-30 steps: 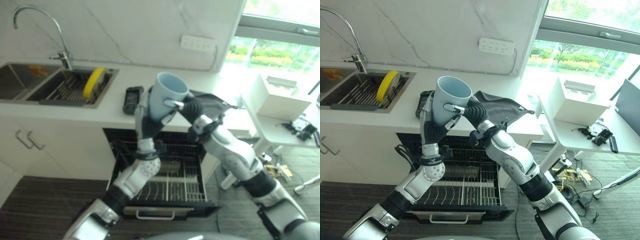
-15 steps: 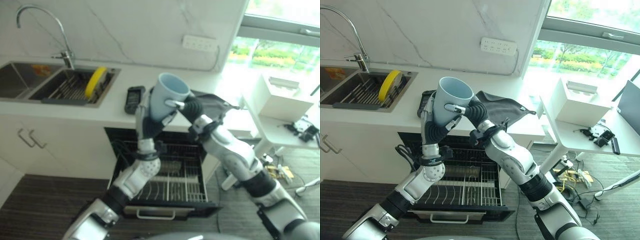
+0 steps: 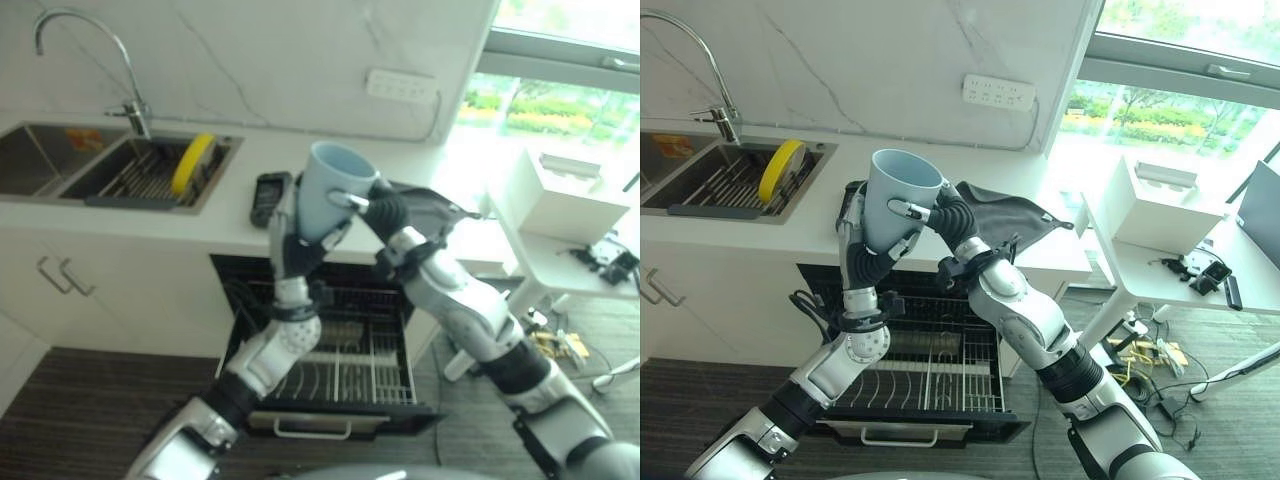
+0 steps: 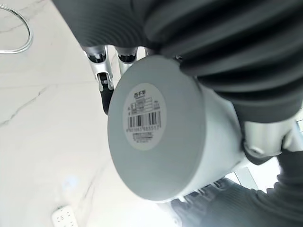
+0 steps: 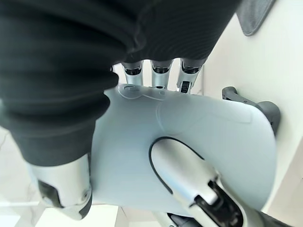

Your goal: Place the dishes in the dishwasher.

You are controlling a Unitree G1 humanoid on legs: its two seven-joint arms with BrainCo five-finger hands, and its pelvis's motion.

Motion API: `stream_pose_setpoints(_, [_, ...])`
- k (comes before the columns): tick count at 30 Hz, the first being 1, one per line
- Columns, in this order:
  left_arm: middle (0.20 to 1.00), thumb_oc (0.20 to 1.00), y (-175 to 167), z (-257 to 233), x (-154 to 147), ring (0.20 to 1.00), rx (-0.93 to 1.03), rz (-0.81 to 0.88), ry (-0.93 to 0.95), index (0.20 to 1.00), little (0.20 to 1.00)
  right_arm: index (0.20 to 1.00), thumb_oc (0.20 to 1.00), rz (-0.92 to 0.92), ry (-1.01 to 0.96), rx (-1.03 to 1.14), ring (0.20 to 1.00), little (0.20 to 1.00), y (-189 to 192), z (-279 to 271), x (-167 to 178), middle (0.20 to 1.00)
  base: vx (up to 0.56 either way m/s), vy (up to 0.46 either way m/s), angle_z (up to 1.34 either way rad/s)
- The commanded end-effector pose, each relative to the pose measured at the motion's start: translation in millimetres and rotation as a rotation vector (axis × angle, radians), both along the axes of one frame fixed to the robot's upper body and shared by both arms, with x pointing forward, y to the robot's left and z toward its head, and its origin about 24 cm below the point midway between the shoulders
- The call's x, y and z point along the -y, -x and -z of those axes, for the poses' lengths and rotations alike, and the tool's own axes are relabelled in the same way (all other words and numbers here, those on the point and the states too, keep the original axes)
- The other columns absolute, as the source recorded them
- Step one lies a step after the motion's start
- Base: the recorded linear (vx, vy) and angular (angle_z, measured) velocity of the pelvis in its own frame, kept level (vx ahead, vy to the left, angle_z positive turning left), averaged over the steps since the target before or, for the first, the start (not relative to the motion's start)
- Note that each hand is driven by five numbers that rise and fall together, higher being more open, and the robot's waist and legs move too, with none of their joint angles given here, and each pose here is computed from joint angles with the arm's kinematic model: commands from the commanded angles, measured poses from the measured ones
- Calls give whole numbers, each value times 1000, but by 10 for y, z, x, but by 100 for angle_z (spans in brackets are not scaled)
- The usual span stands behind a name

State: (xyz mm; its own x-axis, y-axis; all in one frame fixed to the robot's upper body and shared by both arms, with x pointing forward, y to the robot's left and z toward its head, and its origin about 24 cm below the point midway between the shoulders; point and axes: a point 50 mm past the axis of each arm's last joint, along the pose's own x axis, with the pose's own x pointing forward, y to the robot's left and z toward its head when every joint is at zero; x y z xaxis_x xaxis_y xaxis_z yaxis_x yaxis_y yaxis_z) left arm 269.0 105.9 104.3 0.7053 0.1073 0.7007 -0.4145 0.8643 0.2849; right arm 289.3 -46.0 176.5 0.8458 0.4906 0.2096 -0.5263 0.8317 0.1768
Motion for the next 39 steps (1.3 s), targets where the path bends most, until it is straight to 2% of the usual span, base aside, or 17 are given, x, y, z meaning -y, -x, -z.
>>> stream_pose_setpoints(1, [200,200,3,-151,277,200,114,164,-72,200,200,200,200,-89,-91,257,200,200,34,-643,-193,200,0,0,0])
stream_pose_setpoints(11, [200,200,-11,-134,292,200,31,210,-27,200,200,200,200,-40,-59,310,200,200,23,-643,-136,200,-14,-2,0])
stream_pose_setpoints(12, [1000,1000,-16,-120,298,1000,-2,229,-27,1000,1000,200,200,-25,-48,320,200,200,17,-636,-123,200,0,0,0])
stream_pose_setpoints(28, [1000,1000,-67,-66,115,1000,-156,175,98,1000,1000,200,200,120,8,304,200,200,-89,-478,176,200,1,2,0])
stream_pose_setpoints(36, [1000,1000,-63,7,-202,1000,-214,54,162,1000,1000,200,200,236,-44,232,200,200,-116,-272,519,200,19,26,6])
stream_pose_setpoints(39, [1000,1000,-72,114,-367,1000,-323,7,214,1000,1000,200,200,279,-60,211,200,200,-93,-160,694,200,14,16,3])
